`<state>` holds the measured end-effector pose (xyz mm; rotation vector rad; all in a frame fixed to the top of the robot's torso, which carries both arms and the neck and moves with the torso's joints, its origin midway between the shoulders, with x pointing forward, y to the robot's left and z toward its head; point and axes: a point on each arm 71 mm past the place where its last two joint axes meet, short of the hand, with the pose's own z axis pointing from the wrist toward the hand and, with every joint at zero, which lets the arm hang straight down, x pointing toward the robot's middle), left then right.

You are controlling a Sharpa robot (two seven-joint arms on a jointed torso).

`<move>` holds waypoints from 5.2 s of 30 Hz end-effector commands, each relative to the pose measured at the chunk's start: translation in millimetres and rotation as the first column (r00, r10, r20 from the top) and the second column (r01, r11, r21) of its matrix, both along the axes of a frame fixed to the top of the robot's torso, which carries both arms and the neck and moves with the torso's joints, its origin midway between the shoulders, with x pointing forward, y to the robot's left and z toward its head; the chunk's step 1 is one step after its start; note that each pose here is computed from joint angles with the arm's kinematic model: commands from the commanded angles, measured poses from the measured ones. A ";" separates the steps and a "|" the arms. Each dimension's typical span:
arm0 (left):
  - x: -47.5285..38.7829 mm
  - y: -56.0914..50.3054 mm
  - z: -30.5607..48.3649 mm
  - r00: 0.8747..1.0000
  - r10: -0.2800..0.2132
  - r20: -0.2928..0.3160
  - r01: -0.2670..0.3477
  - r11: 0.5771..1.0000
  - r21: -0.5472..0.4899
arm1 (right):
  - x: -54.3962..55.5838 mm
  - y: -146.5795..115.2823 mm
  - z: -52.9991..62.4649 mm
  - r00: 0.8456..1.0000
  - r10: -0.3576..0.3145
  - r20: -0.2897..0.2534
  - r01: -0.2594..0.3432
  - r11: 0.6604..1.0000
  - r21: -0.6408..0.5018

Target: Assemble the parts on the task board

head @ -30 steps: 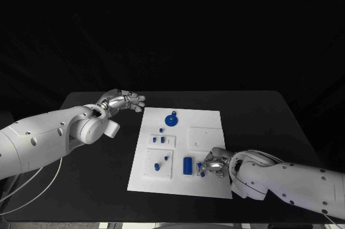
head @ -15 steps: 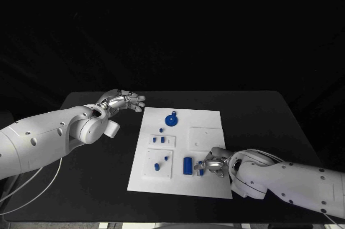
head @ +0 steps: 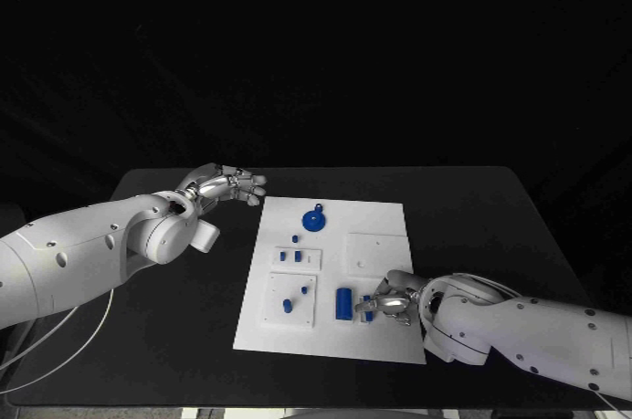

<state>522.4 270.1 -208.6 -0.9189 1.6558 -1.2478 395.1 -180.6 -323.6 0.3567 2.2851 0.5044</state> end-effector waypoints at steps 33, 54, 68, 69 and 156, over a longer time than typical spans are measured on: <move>-0.5 -0.3 0.7 1.000 -0.013 0.002 0.013 1.000 -0.002 | -1.9 0.6 11.1 0.989 0.112 0.096 -0.107 0.993 -0.059; -0.6 0.2 0.7 1.000 -0.013 0.002 0.013 1.000 -0.001 | 11.2 -6.7 35.7 0.857 0.211 0.470 -0.245 0.969 0.012; -0.6 0.2 0.6 1.000 -0.014 0.002 0.014 1.000 -0.001 | 15.6 3.5 22.9 0.851 0.339 0.402 -0.326 0.940 -0.103; -0.6 0.1 0.6 1.000 -0.014 0.002 0.014 1.000 -0.001 | 15.4 4.4 22.4 0.851 0.343 0.397 -0.329 0.938 -0.106; 3.1 0.7 -0.2 1.000 0.004 0.015 -0.004 1.000 0.003 | 32.3 -17.0 32.7 0.902 -0.009 0.432 -0.152 0.930 0.336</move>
